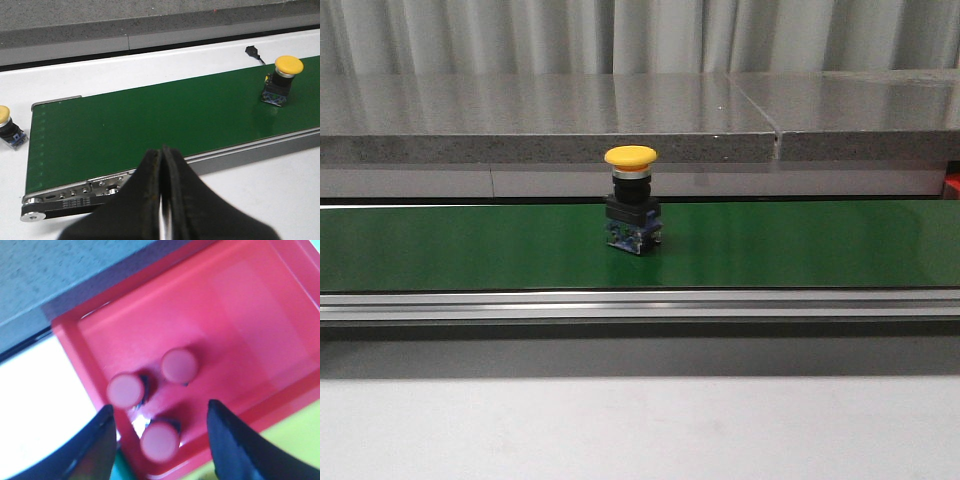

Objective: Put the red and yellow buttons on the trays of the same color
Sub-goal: 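Move the right gripper back over the yellow button on the belt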

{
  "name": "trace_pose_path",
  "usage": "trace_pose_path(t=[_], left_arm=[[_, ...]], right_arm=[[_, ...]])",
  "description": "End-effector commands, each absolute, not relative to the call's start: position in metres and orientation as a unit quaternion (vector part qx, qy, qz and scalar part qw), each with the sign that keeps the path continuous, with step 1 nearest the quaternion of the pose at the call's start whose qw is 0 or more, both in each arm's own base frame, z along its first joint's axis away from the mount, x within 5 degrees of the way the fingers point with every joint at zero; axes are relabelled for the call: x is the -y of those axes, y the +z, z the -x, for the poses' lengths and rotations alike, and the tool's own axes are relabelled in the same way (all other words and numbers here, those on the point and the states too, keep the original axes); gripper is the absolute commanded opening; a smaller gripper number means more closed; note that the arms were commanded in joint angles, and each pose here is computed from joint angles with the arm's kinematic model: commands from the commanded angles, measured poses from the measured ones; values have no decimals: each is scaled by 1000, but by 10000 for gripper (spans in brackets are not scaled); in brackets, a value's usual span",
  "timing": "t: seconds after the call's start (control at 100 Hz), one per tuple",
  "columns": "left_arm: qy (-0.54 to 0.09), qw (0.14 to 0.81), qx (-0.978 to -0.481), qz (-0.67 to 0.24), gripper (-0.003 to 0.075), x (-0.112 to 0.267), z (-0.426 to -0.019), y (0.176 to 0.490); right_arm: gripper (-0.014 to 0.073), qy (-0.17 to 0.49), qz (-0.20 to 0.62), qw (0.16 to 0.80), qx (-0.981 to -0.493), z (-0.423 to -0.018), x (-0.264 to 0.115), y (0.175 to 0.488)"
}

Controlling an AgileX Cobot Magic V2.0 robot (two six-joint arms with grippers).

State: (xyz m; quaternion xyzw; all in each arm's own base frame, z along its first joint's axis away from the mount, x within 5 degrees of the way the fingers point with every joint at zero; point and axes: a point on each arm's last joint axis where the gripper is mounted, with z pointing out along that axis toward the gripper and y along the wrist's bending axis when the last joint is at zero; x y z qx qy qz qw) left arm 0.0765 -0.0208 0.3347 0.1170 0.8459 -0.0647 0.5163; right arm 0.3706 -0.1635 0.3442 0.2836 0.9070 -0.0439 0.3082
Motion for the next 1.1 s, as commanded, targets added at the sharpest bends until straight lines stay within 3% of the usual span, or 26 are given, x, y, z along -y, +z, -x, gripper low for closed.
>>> trace_pose_path(t=[0.0,0.49,0.88,1.09], left_arm=[[-76,552,-823,-110,-21,22,-79,348],[-76,552,-823,-110,-21,22,-79,348],[-76,552,-823,-110,-21,22,-79,348],[-76,552,-823,-110,-21,22,-79,348]], right_arm=[[414,-52,-261,377,-887,-348,145,384],[414,-12,-164,397,-903,-286,54,399],[419,12,-43,375,-926,-284,-2,398],[561,35,66,344,-936,-295,-36,383]])
